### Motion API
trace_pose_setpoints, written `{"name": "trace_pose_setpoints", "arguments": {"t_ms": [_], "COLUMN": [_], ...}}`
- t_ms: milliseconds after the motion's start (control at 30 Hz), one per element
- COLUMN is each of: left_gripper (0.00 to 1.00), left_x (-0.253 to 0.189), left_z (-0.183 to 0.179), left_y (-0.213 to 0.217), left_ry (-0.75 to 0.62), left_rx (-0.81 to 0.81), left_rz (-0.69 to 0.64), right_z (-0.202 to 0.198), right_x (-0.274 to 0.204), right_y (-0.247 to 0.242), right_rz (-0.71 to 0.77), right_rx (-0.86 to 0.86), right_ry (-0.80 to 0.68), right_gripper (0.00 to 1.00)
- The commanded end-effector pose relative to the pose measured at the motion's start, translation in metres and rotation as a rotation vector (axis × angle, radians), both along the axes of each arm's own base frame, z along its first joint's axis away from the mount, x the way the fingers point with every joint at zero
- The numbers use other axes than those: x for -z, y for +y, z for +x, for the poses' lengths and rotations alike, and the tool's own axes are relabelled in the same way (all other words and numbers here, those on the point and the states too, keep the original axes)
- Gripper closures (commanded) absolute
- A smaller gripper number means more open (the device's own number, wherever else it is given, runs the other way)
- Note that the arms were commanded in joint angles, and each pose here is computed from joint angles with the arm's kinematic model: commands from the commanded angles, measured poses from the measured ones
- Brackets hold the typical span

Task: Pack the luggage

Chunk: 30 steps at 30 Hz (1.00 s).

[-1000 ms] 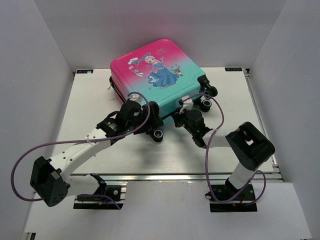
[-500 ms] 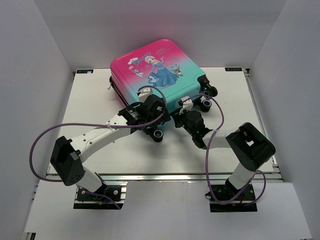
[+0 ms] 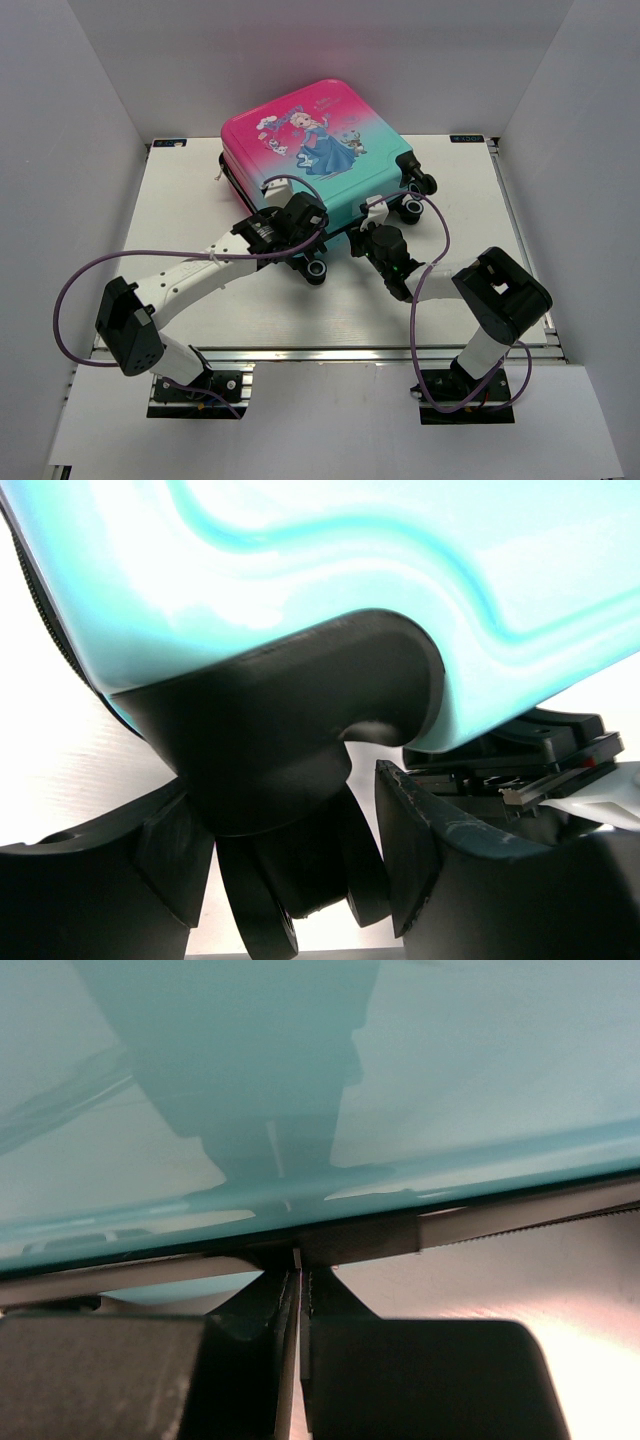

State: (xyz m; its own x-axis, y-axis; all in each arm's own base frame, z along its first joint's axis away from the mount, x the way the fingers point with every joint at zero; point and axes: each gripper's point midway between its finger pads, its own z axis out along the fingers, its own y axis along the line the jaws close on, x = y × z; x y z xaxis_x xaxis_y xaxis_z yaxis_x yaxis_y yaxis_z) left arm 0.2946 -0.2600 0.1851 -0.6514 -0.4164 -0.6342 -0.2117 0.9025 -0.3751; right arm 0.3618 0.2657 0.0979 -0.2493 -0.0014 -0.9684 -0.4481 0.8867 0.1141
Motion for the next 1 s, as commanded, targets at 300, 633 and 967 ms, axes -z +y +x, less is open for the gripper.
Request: {"name": "trace_pose_setpoints", "arguments": {"t_ms": [300,633,967], "left_gripper": [1.0,1.0,1.0], "left_x": [0.029,0.035,0.036], "left_z": [-0.042,-0.043,-0.037], "left_y": [0.08,0.1,0.108], "left_ry": [0.081,0.12,0.125], "left_rx": [-0.115,-0.152,-0.177], "left_rz": [0.154,0.2,0.225], "right_z": [0.073,0.095,0.143], "right_x": [-0.042,-0.026,-0.02], "right_y": [-0.143,-0.212,-0.262], "right_rz": [0.259,0.34,0.348], "right_rx": [0.732,0.859,0.916], "right_ry": [-0.093,-0.067,-0.036], "right_gripper": [1.0,1.0,1.0]}}
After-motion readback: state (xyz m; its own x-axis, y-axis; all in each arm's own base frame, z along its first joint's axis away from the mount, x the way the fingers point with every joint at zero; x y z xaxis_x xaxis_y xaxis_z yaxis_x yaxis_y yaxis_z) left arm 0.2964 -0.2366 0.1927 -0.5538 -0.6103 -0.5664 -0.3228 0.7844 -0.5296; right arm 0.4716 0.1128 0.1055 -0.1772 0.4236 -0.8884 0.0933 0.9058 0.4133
